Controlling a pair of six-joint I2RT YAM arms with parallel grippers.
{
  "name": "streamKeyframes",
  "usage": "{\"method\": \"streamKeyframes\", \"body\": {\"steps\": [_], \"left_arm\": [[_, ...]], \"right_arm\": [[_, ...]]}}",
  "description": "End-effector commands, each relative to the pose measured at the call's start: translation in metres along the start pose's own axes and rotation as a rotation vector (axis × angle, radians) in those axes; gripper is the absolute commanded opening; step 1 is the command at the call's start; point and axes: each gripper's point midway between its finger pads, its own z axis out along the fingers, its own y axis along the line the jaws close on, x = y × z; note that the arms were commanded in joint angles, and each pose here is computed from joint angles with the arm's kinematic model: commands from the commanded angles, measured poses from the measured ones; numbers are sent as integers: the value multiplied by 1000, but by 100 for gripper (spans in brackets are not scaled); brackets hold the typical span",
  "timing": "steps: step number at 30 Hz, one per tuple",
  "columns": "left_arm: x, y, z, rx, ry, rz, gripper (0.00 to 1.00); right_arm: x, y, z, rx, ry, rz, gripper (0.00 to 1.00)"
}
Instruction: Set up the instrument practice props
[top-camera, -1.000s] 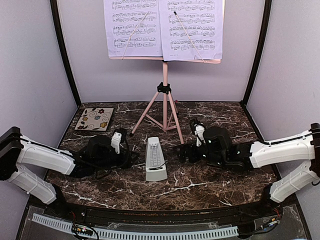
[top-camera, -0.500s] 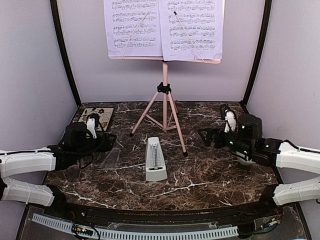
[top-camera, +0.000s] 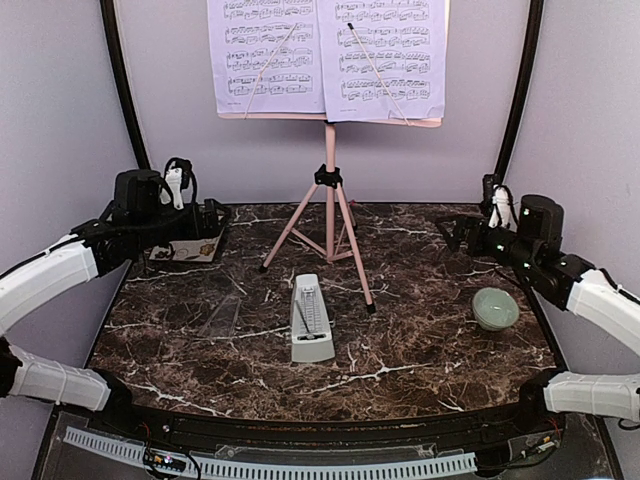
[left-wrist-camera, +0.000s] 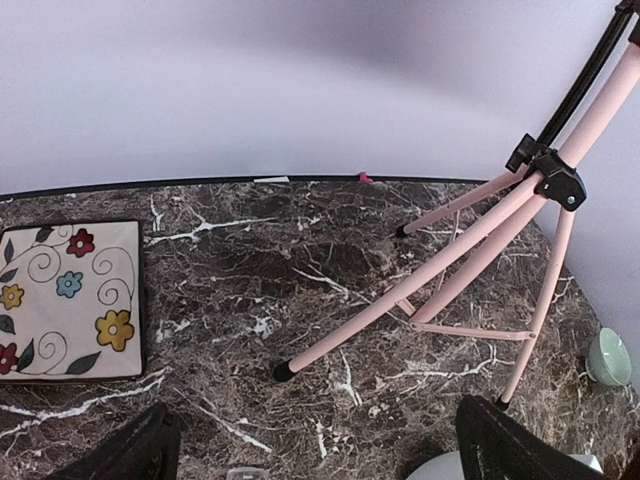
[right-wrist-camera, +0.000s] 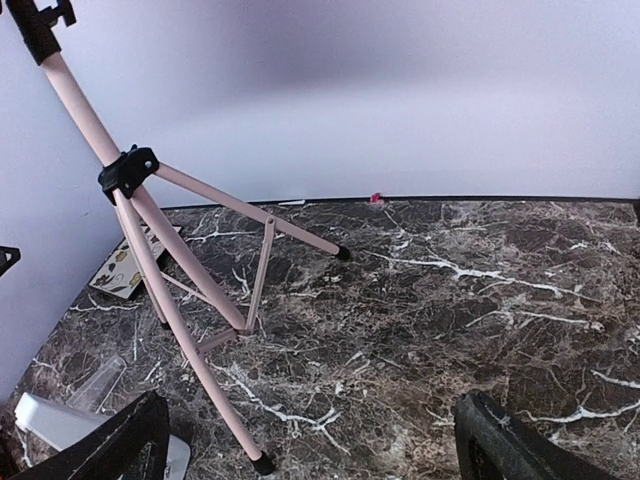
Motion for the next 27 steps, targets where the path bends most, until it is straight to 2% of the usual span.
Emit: {"method": "streamKeyframes", "body": {"steps": [1, 6, 17, 22, 27], "left_arm": [[22, 3, 2, -14, 140, 42, 99], [41, 15, 0, -52, 150, -37, 99], [156, 48, -4, -112, 303, -237, 99], [169, 53, -8, -124, 305, -264, 99], [163, 55, -9, -141, 285, -265, 99]], "right_arm": [[-15, -8, -6, -88, -40, 72, 100], [7, -48, -9, -52, -33, 196, 100], [78, -78, -27, 40, 0, 271, 100], [96, -81, -36, 59, -3, 261, 100], [100, -81, -41, 64, -15, 250, 100]]}}
